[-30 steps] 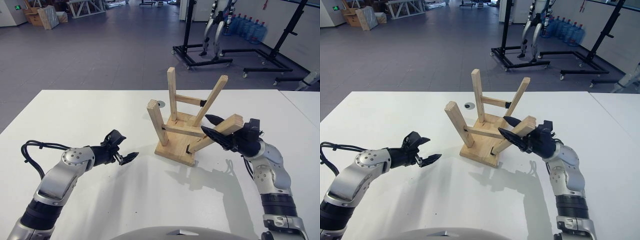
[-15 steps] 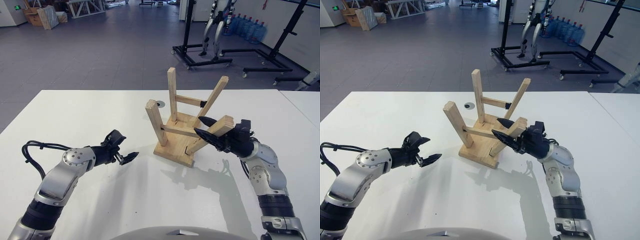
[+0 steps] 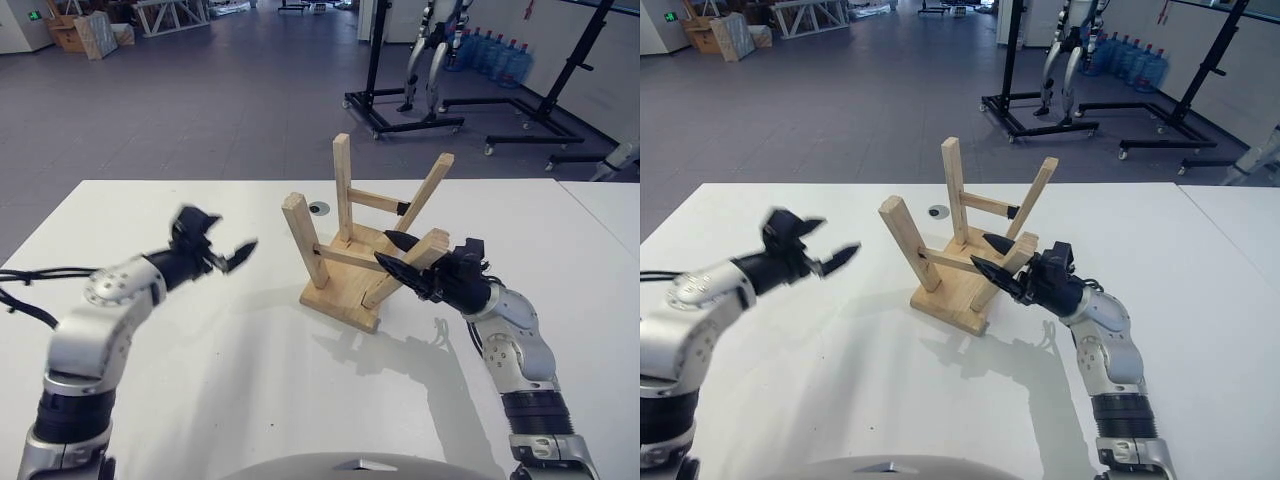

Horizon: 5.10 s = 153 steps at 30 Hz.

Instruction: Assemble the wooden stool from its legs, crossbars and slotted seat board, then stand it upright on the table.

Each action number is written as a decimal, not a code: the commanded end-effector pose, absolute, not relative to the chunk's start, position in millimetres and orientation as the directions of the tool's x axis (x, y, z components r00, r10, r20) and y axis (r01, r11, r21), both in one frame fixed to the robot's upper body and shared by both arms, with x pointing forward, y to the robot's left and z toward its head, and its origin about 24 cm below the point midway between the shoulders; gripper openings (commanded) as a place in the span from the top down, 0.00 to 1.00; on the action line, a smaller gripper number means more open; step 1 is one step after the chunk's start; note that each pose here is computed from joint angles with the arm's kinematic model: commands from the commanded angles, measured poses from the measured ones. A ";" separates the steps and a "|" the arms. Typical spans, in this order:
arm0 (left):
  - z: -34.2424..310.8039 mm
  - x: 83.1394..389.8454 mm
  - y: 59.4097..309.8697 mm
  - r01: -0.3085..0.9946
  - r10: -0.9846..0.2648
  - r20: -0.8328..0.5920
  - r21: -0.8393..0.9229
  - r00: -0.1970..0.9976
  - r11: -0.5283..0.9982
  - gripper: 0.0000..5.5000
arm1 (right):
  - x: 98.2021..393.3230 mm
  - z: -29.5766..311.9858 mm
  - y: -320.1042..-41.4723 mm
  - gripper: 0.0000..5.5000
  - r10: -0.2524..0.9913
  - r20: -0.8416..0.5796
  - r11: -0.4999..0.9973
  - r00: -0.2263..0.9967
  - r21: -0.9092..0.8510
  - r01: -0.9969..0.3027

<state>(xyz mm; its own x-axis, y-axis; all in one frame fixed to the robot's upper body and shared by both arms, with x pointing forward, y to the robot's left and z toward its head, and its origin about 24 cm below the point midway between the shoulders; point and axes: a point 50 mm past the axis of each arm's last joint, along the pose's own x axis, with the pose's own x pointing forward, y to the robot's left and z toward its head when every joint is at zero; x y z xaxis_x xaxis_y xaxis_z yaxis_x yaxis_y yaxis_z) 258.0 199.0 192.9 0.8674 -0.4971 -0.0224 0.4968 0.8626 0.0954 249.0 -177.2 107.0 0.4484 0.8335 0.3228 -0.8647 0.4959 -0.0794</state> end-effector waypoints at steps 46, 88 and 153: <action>184.6 277.5 78.8 0.670 -0.749 -0.129 0.562 0.650 0.485 0.19 | 261.0 103.6 -145.9 0.63 0.826 0.343 0.494 0.447 -0.060 -0.867; 160.9 287.7 80.7 0.585 -0.720 -0.176 0.722 0.671 0.369 0.19 | 260.4 100.5 -138.6 0.63 0.844 0.299 0.481 0.445 -0.056 -0.875; 227.0 303.4 132.7 0.437 -0.506 0.146 0.340 0.850 0.833 0.19 | 266.0 117.9 -132.1 0.29 0.787 0.272 0.562 0.554 0.055 -0.825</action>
<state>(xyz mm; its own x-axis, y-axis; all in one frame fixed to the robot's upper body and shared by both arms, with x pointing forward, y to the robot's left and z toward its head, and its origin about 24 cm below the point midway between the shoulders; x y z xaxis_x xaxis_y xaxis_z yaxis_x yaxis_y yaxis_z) 303.7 128.9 229.7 0.8397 -0.5177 0.1639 0.4448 0.8289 0.3391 263.3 -130.6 110.3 0.5593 0.7874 0.2593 -0.8260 0.5558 0.0939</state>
